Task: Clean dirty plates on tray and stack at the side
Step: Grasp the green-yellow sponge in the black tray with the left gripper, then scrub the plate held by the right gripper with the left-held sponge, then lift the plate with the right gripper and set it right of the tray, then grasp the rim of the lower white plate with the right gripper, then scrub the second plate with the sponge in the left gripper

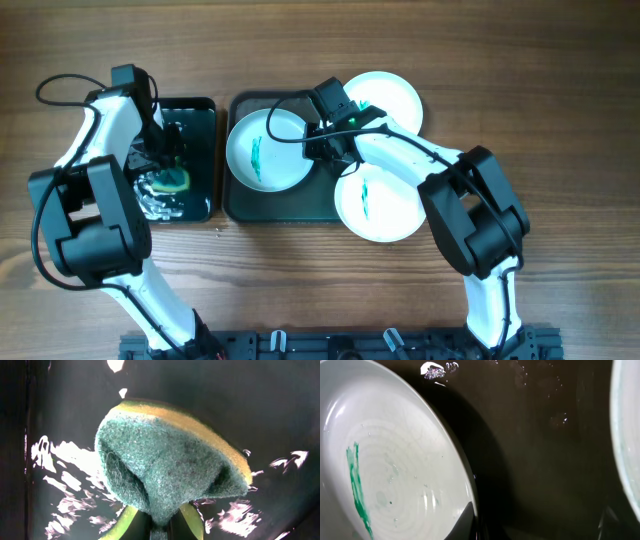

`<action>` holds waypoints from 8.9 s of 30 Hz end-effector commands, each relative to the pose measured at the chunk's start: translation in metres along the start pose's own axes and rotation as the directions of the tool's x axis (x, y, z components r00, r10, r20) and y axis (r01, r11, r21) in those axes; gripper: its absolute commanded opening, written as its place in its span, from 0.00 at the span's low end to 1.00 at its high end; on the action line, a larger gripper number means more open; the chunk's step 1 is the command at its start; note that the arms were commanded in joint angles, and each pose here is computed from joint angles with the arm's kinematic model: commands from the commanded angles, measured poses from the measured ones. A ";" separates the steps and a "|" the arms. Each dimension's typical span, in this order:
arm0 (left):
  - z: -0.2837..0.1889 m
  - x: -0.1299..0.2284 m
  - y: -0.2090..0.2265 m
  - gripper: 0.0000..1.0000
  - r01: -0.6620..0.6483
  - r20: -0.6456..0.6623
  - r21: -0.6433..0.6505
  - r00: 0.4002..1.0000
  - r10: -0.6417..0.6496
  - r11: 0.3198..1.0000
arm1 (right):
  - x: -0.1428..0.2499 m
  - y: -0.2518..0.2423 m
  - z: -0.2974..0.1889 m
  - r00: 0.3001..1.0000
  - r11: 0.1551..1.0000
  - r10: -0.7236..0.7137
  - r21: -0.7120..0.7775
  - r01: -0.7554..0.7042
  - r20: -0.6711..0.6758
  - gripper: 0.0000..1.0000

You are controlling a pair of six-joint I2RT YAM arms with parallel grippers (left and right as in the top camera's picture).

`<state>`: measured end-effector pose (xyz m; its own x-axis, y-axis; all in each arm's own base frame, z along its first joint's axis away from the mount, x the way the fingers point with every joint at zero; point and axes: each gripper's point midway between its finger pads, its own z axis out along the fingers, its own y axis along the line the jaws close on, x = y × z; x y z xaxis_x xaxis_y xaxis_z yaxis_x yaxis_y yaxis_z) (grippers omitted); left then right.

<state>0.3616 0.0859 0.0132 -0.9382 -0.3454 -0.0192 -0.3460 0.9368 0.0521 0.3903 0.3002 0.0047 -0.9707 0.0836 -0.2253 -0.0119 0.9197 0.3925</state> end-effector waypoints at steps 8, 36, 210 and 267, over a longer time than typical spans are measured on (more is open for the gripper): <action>-0.119 0.014 -0.078 0.04 -0.074 0.088 0.340 0.995 0.047 0.937 | 0.005 0.002 -0.003 0.999 1.000 -0.013 -0.006 0.013 -0.031 0.04; 0.005 0.032 -0.156 0.04 -0.085 0.088 0.026 0.993 0.083 0.996 | 0.006 0.001 -0.003 0.999 1.000 -0.028 -0.003 0.028 -0.036 0.05; -0.183 0.008 -0.150 0.04 -0.076 0.246 0.252 0.969 0.012 0.965 | 0.021 -0.027 -0.036 0.992 0.992 0.115 0.061 -0.112 -0.044 0.04; -0.001 0.023 -0.233 0.04 -0.361 0.253 0.122 0.912 0.323 0.924 | 0.032 -0.023 -0.011 0.989 0.997 0.062 -0.030 -0.067 -0.137 0.04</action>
<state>0.3993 -0.1880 0.0139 -0.9784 0.0880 -0.1870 0.1467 0.9331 -0.3284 0.3581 0.2745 0.0035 -0.9905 0.1104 -0.0826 0.0634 0.8966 0.4382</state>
